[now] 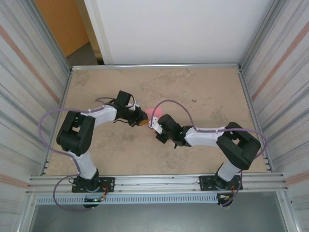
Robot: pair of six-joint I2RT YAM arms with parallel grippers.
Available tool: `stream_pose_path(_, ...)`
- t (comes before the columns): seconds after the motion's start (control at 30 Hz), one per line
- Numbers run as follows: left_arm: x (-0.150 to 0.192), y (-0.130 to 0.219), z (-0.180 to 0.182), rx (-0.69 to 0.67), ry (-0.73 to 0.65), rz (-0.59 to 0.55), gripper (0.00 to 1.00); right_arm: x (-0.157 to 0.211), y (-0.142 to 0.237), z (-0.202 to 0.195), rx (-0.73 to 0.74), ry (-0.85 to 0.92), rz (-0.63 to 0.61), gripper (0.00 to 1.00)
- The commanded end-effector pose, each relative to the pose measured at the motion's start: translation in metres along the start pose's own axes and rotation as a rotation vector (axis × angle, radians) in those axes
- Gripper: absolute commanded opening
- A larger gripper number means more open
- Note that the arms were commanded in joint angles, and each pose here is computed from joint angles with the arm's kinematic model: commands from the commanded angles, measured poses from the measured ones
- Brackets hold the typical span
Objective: Fold a paper plane with a square sheet of paper (pick it up from the middle)
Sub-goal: Third fold the triangle at the center of the table.
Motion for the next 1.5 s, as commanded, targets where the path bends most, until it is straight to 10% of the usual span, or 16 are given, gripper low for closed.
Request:
stream_pose_path(0.0, -0.004, 0.020, -0.012, 0.015, -0.055, -0.071, 0.20, 0.001, 0.011, 0.010, -0.165, -0.116, -0.021, 0.00)
stream_pose_path(0.7, -0.007, -0.043, 0.005, -0.169, -0.115, 0.124, 0.13, 0.009, 0.000, 0.019, -0.558, -0.452, 0.049, 0.02)
stream_pose_path(1.47, -0.001, -0.066, 0.038, -0.366, -0.144, 0.249, 0.07, 0.015, -0.015, -0.004, -0.485, -0.581, 0.126, 0.08)
Point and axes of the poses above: each hand's point on the last joint's axis, 136 mm out from that joint toward the fingers, its own y axis back along the fingers, its own z axis along the line the jaws close on, x = y × z, the point moved 5 cm from there along y, back along the fingers, and after that the axes turned 1 degree about -y, right-handed, at the moved point
